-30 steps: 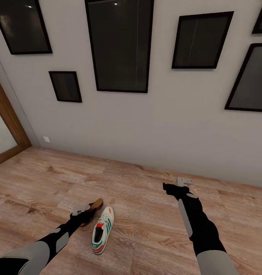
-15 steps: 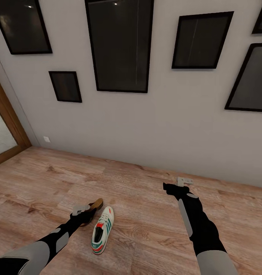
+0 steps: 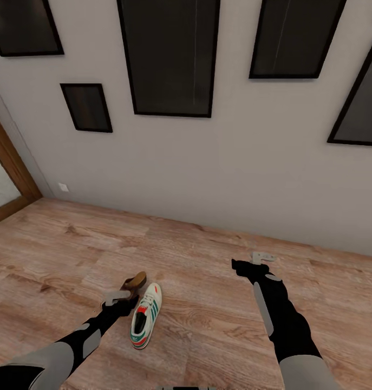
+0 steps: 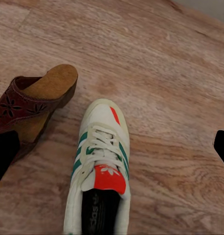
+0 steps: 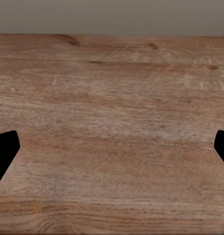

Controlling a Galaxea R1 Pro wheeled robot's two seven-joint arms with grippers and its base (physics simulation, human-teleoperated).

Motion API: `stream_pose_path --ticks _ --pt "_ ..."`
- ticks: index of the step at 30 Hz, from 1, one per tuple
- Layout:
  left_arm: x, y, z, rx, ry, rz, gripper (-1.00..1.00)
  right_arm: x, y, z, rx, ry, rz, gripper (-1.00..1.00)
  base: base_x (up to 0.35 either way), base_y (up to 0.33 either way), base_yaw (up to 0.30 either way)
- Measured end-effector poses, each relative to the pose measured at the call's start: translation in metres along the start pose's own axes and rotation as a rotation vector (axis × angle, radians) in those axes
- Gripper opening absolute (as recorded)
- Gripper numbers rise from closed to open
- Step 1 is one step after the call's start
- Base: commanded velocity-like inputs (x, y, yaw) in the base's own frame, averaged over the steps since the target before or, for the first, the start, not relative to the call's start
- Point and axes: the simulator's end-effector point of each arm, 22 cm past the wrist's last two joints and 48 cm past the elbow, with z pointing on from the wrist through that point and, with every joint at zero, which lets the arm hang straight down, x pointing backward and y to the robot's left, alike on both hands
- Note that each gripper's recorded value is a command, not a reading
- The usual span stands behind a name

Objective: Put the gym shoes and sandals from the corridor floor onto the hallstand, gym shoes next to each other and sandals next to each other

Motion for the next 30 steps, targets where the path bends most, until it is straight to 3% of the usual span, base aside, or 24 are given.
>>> stream_pose_path --ticks 2,7,10,17,25,30 --pt "0.01 -0.006 0.005 -0.013 0.016 0.004 1.0 0.006 -0.001 0.004 0.002 0.011 -0.001 1.0 0.0 0.0 0.0" --pt "0.019 -0.027 0.022 -0.086 0.033 0.096 1.0 0.019 -0.002 0.011 0.005 0.034 -0.002 1.0 0.0 0.0 0.0" --pt "0.015 -0.047 0.032 -0.089 0.018 0.152 1.0 0.026 -0.003 0.015 0.007 0.046 -0.003 1.0 0.0 0.0 0.0" --pt "0.029 -0.048 0.039 -0.093 0.038 0.169 1.0 0.044 -0.005 0.025 0.012 0.078 -0.004 1.0 0.0 0.0 0.0" --pt "0.053 -0.022 0.041 -0.119 0.082 0.18 1.0 0.07 -0.008 0.038 0.018 0.123 -0.007 1.0 0.0 0.0 0.0" --pt "0.052 -0.009 0.039 -0.131 0.079 0.19 1.0 0.072 -0.008 0.039 0.019 0.126 -0.007 1.0 0.0 0.0 0.0"
